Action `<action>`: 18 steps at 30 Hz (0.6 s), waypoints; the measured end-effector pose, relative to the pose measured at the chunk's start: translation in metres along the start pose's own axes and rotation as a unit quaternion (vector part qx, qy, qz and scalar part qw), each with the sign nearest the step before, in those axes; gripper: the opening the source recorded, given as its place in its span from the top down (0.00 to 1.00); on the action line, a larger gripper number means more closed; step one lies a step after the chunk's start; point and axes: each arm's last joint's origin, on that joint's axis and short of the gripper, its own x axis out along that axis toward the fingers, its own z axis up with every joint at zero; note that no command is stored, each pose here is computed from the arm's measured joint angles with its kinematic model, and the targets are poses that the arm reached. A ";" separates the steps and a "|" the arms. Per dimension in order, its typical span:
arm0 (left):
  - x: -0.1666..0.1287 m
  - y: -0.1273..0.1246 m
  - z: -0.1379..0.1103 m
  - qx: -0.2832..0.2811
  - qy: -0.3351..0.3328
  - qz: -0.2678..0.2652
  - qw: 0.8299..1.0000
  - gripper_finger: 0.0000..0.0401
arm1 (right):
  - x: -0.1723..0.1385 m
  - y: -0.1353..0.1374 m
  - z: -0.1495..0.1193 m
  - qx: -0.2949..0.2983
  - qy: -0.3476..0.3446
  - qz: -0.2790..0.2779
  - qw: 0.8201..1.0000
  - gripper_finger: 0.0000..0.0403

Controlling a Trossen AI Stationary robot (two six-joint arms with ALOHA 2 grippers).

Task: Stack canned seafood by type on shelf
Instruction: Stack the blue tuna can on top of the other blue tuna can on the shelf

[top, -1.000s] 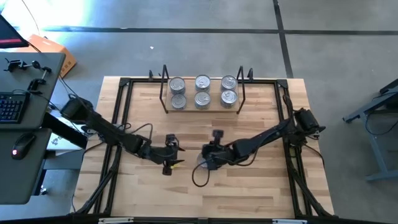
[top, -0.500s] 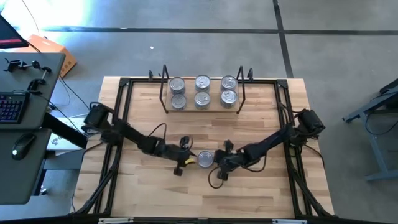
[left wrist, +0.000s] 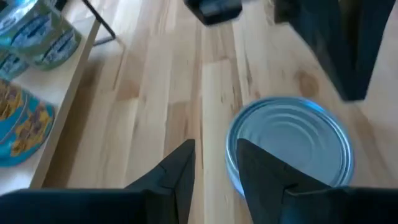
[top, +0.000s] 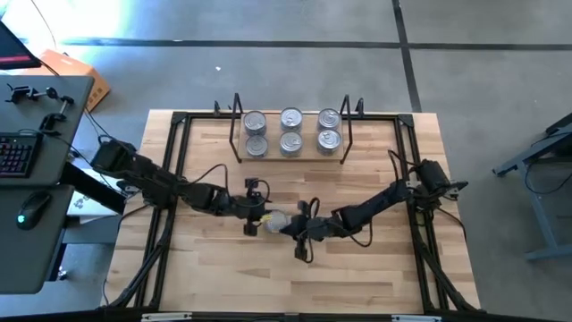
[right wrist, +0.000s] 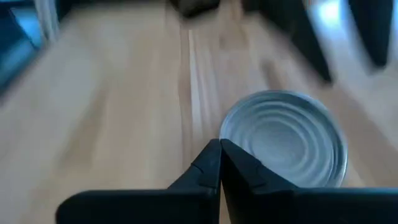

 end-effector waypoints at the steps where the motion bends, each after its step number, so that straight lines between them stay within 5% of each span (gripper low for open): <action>1: -0.003 0.000 -0.001 0.000 0.004 -0.002 1.000 0.73 | 0.001 0.000 0.004 0.005 -0.018 0.002 1.000 1.00; 9: -0.006 -0.015 -0.008 0.019 0.011 -0.043 0.999 0.73 | 0.003 0.001 -0.001 -0.002 -0.012 -0.017 1.000 1.00; 18: 0.002 -0.025 -0.015 0.022 0.027 -0.147 0.989 0.73 | 0.003 -0.003 -0.007 0.001 0.019 -0.026 0.999 1.00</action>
